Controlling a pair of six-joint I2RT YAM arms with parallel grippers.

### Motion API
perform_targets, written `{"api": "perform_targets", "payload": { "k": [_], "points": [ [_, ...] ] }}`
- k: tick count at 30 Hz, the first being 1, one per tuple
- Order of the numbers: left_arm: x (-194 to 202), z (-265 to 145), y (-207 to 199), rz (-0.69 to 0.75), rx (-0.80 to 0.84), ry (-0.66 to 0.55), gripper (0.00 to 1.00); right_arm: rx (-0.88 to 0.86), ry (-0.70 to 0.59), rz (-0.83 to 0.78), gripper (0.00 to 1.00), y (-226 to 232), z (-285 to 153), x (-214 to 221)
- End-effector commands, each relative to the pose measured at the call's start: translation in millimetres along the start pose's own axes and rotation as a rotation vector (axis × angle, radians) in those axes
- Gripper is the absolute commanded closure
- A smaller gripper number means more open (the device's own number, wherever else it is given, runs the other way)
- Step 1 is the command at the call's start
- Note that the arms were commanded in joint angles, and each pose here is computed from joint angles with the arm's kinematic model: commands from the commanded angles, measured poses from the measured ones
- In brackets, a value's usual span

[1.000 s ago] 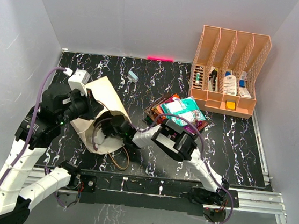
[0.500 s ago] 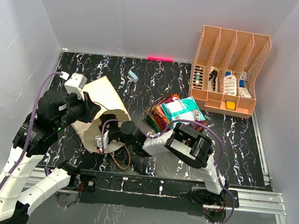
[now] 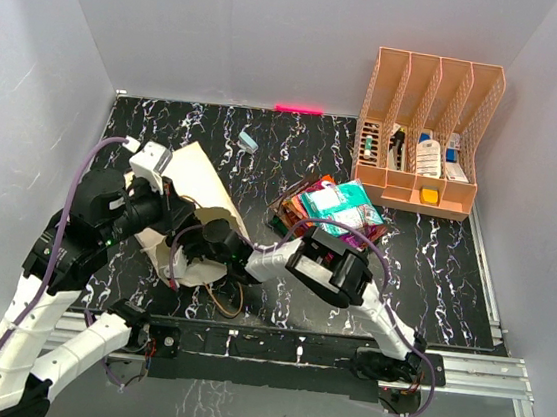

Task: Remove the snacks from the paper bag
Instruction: Take out the snack from the paper bag.

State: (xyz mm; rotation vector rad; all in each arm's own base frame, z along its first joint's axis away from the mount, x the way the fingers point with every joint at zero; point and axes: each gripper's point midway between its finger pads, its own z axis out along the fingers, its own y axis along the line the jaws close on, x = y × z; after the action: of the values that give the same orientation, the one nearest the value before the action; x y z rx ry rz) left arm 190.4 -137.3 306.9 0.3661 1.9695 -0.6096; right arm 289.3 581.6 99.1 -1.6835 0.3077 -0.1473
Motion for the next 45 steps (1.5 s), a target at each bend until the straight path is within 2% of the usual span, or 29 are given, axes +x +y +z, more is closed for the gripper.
{"api": "perform_targets", "payload": {
  "k": [1, 5, 8, 10, 12, 13, 17, 20, 24, 31, 40, 45],
  "points": [
    [-2, -4, -13, 0.059, 0.067, -0.015, 1.0, 0.006, -0.003, -0.148, 0.38, -7, 23, 7],
    [1, -3, -15, 0.064, 0.081, -0.005, 1.0, -0.01, -0.01, -0.159, 0.39, 4, 47, 15],
    [2, -2, -21, 0.058, 0.11, 0.004, 1.0, -0.002, -0.003, -0.142, 0.43, 5, 64, 24],
    [2, -3, -21, 0.054, 0.11, 0.005, 1.0, 0.019, 0.022, -0.134, 0.51, 4, 71, 32],
    [2, -5, -18, 0.049, 0.092, 0.003, 1.0, 0.033, 0.025, -0.122, 0.71, -2, 71, 35],
    [2, -6, -15, 0.045, 0.072, -0.002, 1.0, 0.042, 0.035, -0.115, 0.77, -6, 68, 37],
    [3, -11, 13, -0.006, -0.097, -0.029, 1.0, 0.074, 0.077, -0.093, 0.91, -25, 39, 42],
    [2, -15, 37, -0.053, -0.243, -0.055, 1.0, 0.063, 0.107, -0.059, 0.92, -22, 8, 42],
    [2, -16, 46, -0.083, -0.299, -0.065, 1.0, 0.064, 0.13, 0.042, 0.92, -27, -30, 38],
    [-2, -10, 41, -0.105, -0.275, -0.075, 1.0, 0.108, 0.138, 0.282, 0.92, -36, -83, 26],
    [-1, -6, 33, -0.11, -0.227, -0.066, 1.0, 0.16, 0.063, 0.579, 0.92, -58, -125, -8],
    [-4, -5, 37, -0.143, -0.263, -0.059, 1.0, 0.096, 0.049, 0.799, 0.93, -57, -158, -29]
  ]
}}
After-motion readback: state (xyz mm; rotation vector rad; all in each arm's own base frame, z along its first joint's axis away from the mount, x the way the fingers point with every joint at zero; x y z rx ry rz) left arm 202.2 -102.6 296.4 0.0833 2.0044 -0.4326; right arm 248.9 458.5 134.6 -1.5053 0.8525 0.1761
